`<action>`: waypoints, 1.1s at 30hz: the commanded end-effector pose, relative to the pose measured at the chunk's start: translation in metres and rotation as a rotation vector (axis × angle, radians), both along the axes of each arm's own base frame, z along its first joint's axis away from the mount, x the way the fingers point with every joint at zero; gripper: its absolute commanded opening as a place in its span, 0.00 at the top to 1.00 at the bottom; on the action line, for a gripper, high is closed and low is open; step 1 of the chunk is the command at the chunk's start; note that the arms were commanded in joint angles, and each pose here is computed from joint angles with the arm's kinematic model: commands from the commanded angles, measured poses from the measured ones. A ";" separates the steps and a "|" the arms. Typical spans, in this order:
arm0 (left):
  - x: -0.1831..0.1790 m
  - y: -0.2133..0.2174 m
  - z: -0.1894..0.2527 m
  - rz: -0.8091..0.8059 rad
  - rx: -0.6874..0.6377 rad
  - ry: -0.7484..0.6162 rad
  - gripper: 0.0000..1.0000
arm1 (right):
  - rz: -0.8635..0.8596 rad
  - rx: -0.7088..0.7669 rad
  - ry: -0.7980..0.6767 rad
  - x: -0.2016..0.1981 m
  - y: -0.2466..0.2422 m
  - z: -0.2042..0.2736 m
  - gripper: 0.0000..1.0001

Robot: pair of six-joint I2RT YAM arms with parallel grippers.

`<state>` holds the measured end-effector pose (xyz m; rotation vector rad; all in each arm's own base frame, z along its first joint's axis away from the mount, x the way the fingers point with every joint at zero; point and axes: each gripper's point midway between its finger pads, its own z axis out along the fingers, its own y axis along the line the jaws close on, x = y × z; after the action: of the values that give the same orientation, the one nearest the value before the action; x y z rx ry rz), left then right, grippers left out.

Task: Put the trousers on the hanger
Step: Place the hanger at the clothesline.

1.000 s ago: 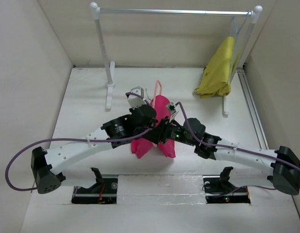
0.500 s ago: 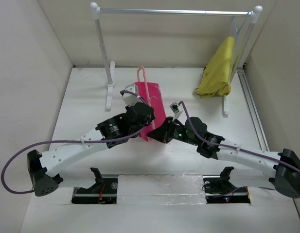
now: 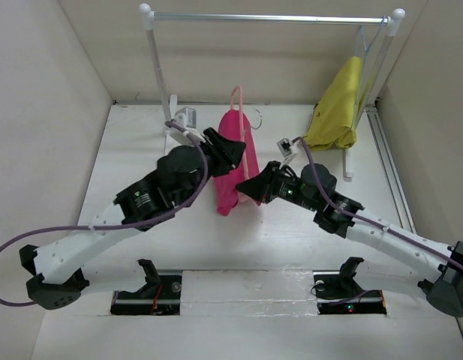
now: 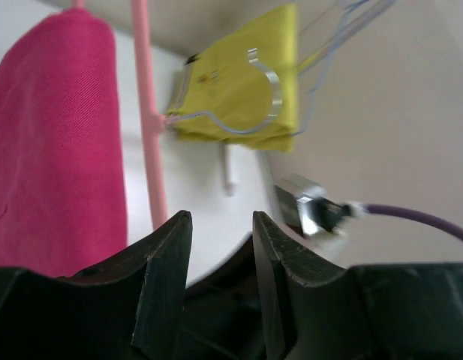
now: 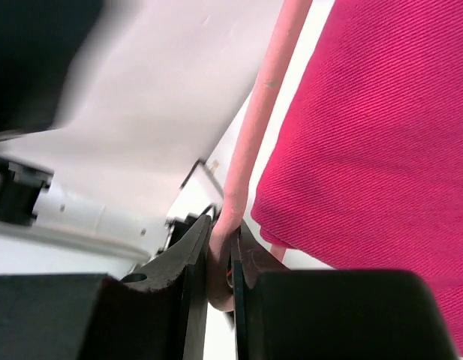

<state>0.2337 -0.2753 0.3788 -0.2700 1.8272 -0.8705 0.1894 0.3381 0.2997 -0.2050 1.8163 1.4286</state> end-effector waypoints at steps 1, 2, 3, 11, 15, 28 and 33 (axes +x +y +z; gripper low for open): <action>-0.018 0.021 0.084 -0.035 -0.189 -0.144 0.66 | -0.078 0.183 -0.293 0.016 -0.027 0.117 1.00; -0.022 0.030 0.095 -0.035 -0.215 -0.166 0.66 | -0.105 0.146 -0.301 0.026 -0.035 0.117 1.00; -0.024 0.034 0.098 -0.028 -0.225 -0.172 0.65 | -0.123 0.131 -0.319 0.031 -0.040 0.123 1.00; -0.031 0.058 0.084 0.000 -0.207 -0.167 0.65 | -0.316 -0.075 -0.454 0.088 -0.106 0.173 1.00; -0.038 0.053 0.056 -0.046 -0.200 -0.123 0.65 | -0.384 -0.148 -0.494 0.113 -0.145 0.203 1.00; -0.053 0.070 0.002 -0.057 -0.160 -0.028 0.66 | -0.528 -0.031 -0.525 0.161 -0.197 0.236 1.00; -0.055 0.075 -0.012 -0.046 -0.148 -0.009 0.66 | -0.588 -0.023 -0.619 0.141 -0.215 0.271 1.00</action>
<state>0.1800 -0.2018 0.3718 -0.3002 1.7627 -1.0340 0.3820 0.1359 0.4372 0.0134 1.6626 0.8101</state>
